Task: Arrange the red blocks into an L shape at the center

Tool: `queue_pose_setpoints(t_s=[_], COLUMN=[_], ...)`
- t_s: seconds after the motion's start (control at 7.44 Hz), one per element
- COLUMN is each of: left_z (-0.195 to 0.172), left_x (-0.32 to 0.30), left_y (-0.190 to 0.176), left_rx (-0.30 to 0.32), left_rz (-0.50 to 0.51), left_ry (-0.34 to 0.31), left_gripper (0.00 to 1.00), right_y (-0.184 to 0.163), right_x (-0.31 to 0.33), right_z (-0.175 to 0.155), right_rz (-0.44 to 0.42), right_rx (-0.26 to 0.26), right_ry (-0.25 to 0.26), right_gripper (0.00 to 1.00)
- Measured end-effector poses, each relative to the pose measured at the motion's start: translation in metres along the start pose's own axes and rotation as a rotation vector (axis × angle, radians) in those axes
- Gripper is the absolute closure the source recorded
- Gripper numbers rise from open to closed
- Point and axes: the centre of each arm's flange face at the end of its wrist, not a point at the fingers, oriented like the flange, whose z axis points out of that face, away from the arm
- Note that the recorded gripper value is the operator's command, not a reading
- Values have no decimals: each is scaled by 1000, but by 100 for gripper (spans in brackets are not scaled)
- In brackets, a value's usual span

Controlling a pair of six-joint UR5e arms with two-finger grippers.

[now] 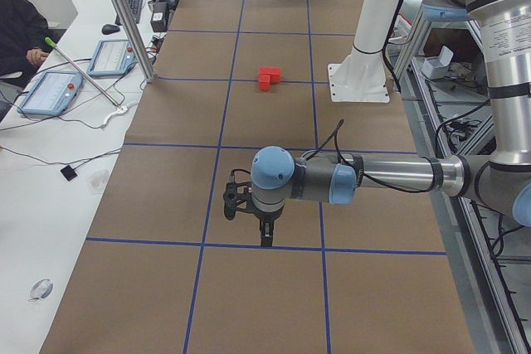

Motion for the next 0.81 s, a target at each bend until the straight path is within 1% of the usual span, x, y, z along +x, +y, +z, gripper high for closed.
queue_pose_setpoints(t_s=[0.67,0.81], left_z=[1,1], left_x=[-4,-5], left_y=[1,-1], left_rx=[-3,-1], left_rz=[-3,-1], left_ry=[-15,-33], left_gripper=[0,0], right_y=[0,0], right_x=[0,-1], right_z=[0,-1], right_rz=[1,-1], right_rx=[0,2], right_ry=[-2,1], right_gripper=[0,0])
